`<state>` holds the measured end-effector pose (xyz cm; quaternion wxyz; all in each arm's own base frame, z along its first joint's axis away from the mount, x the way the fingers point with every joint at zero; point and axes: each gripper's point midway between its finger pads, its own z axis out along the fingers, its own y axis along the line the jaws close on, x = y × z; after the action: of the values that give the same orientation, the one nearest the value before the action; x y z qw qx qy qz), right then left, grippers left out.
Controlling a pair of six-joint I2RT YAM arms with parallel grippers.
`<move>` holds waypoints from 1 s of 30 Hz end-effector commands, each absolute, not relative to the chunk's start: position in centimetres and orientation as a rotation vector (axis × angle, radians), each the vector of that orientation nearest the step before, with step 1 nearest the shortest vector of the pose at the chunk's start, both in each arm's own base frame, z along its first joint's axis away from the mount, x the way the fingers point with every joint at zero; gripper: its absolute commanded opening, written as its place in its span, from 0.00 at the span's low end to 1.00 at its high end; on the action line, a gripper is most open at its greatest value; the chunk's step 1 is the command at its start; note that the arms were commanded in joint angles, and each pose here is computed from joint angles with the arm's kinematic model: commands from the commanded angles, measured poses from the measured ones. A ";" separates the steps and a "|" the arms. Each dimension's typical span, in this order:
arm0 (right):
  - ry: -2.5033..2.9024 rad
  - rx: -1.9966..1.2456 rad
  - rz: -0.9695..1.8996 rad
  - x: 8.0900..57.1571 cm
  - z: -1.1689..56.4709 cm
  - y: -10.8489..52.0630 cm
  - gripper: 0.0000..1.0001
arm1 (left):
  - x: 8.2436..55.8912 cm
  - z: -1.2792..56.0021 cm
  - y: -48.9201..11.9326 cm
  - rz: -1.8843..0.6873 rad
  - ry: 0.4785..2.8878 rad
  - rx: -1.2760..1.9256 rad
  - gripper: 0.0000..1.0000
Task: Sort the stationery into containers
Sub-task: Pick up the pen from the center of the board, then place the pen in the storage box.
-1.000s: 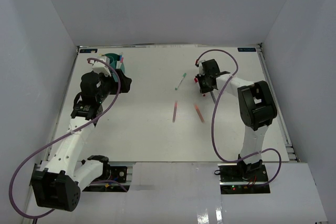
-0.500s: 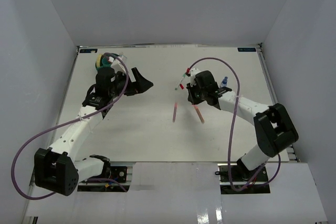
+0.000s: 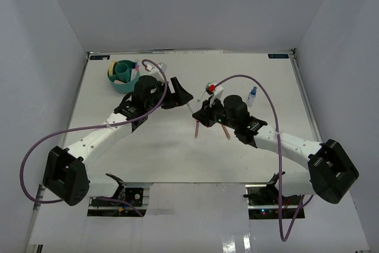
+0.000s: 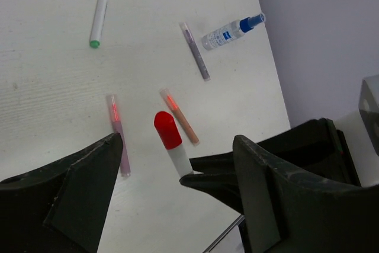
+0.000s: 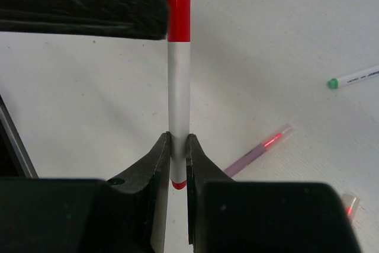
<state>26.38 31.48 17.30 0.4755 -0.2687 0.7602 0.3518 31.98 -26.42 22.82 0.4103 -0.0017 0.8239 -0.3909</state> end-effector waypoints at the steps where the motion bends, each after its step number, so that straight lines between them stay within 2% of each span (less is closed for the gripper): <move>1: 1.713 -0.626 0.934 26.2 20.9 32.6 0.08 | 32.7 24.5 -27.4 -0.993 2.029 -0.018 0.83; 6: 1.707 -0.629 0.932 25.9 20.7 32.6 0.08 | 32.4 23.5 -29.3 -1.001 2.063 0.028 0.64; 12: 1.715 -0.625 0.921 25.8 20.3 32.3 0.11 | 32.2 23.4 -29.7 -1.006 2.063 0.040 0.26; 13: 1.716 -0.620 0.919 25.9 20.3 32.3 0.11 | 32.2 23.5 -29.7 -1.008 2.060 0.045 0.15; 16: 1.730 -0.618 0.911 26.0 19.9 32.2 0.17 | 32.2 23.6 -29.6 -1.001 2.054 0.053 0.04; 19: 1.742 -0.611 0.897 26.2 19.7 32.1 0.48 | 32.5 23.4 -29.2 -0.967 2.047 0.051 0.03; 20: 1.749 -0.607 0.890 26.3 19.5 32.0 0.64 | 32.7 23.4 -29.1 -0.949 2.040 0.062 0.02; 21: 1.767 -0.594 0.868 26.5 19.2 31.7 0.71 | 32.9 23.4 -28.9 -0.928 2.037 0.067 0.02; 23: 1.781 -0.584 0.836 26.7 18.9 31.2 0.82 | 34.1 23.1 -27.7 -0.814 2.027 0.068 0.00; 25: 1.810 -0.570 0.781 27.0 18.4 30.4 0.85 | 35.4 23.0 -26.4 -0.696 2.011 0.069 0.00; 30: 1.852 -0.551 0.601 27.6 17.2 27.5 0.94 | 41.6 24.3 -18.1 -0.169 1.886 0.001 0.00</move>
<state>26.84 29.77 16.92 0.5027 -0.2421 0.7710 0.3069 37.63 -24.33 22.06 0.5084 0.0211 0.8314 -0.2233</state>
